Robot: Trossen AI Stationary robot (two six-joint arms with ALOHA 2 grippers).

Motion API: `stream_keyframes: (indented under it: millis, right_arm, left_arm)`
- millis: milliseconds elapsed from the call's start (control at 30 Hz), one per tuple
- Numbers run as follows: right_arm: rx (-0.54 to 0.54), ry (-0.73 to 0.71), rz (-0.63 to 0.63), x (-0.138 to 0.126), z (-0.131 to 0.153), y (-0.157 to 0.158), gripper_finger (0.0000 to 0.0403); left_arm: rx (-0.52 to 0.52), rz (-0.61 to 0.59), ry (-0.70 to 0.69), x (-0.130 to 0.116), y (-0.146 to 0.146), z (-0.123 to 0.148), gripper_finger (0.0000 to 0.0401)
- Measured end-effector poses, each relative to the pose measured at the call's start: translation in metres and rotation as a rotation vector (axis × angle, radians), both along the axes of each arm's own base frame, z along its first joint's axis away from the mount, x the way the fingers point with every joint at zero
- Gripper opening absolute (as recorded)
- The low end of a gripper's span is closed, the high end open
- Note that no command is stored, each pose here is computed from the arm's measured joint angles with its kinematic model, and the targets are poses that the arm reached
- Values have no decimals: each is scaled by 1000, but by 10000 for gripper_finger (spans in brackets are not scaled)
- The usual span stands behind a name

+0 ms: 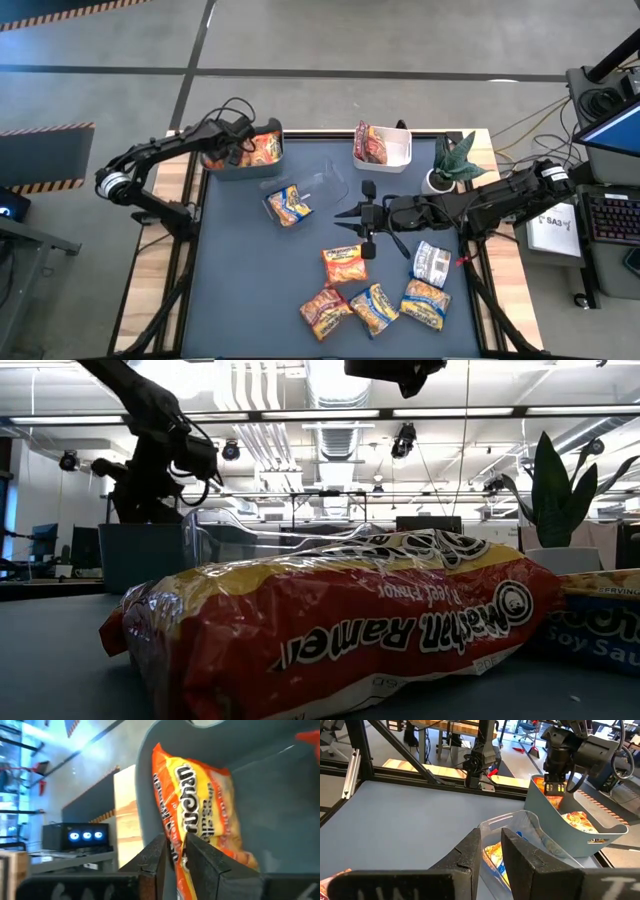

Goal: Sort Maruchan noodles
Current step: Put the orange noodle pack into the blue bin, then put the blue noodle pack into the transparent bin

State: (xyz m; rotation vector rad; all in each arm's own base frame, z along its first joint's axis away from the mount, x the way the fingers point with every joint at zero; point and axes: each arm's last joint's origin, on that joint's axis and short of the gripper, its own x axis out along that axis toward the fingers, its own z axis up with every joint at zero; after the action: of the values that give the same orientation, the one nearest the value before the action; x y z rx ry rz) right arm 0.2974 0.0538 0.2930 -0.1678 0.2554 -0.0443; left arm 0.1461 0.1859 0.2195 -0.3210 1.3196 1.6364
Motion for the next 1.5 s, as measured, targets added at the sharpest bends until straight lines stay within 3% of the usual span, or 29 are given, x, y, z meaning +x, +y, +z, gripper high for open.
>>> stream_keyframes:
  millis: [200,367,600,733,900,1100,1300,1500]
  right_arm:
    - [15,-1,-4,0,0,0,68]
    - [124,3,-32,0,-1,0,66]
    - [297,76,-66,-1,2,1,59]
    - [380,142,-96,-3,12,3,59]
    - [471,238,-143,-8,19,9,58]
    - [638,390,-191,-17,7,15,58]
    - [778,546,-262,-29,-10,25,58]
    - [861,644,-380,-39,-18,33,58]
  left_arm:
    - [3,-37,53,-2,-11,9,54]
    - [43,-107,57,-4,-23,23,54]
    - [130,-227,-44,-2,-53,48,54]
    - [197,-301,-168,3,-78,61,54]
    - [227,-494,-413,22,-120,73,54]
    - [244,-826,-624,51,-183,81,54]
    - [260,-1140,-648,71,-244,76,54]
    - [287,-1246,-597,85,-274,60,54]
